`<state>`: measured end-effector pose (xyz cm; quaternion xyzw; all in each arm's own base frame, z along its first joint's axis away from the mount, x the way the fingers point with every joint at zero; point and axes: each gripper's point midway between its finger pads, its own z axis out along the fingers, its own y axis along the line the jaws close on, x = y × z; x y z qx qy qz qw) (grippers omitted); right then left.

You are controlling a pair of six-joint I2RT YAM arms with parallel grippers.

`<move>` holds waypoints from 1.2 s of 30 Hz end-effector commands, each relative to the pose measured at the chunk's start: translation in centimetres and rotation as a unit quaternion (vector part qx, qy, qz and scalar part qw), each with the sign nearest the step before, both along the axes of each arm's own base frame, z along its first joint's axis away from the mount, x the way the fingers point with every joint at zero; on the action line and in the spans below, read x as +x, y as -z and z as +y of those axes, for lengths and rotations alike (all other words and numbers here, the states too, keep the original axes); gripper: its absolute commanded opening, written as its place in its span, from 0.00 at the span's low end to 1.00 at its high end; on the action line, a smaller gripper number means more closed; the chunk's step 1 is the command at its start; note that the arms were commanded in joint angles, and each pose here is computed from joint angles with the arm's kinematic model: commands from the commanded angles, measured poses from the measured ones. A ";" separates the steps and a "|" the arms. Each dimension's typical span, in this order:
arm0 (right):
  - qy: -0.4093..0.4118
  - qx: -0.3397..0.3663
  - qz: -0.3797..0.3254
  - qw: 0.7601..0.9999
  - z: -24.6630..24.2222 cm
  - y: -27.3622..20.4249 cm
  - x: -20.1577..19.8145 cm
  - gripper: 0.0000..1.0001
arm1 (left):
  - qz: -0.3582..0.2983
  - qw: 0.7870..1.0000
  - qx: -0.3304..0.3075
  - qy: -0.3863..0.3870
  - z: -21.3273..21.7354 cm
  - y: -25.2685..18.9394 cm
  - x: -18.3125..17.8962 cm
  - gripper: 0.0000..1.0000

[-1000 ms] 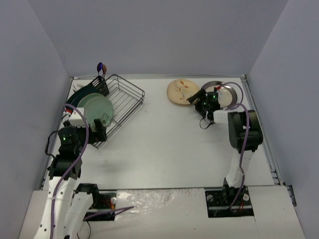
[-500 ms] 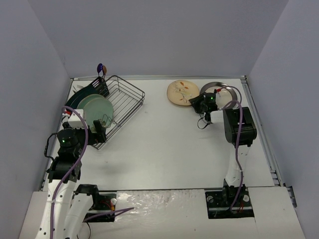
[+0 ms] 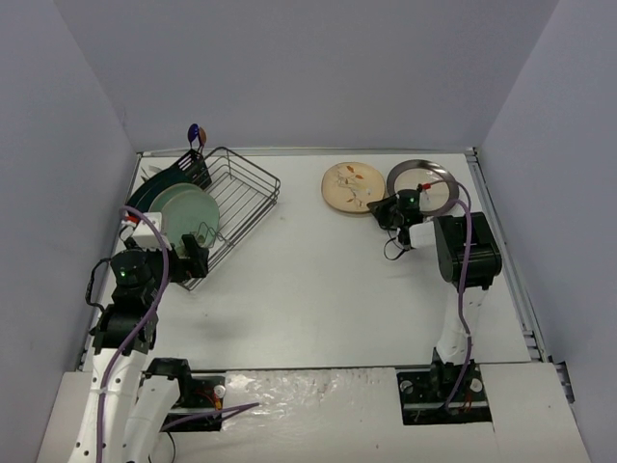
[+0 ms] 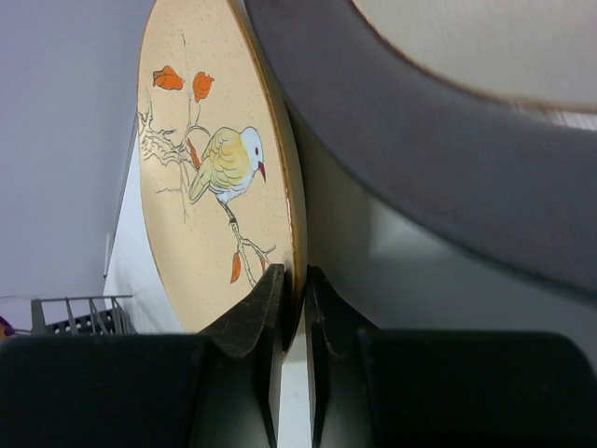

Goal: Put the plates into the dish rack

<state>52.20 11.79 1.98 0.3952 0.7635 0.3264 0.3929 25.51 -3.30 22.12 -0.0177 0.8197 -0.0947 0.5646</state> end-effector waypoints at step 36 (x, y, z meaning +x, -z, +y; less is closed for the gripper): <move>-0.338 0.122 -0.313 0.879 7.7 -26.4 -24.8 0.00 | 0.003 0.924 -0.332 0.190 -22.9 -9.7 6.7 0.88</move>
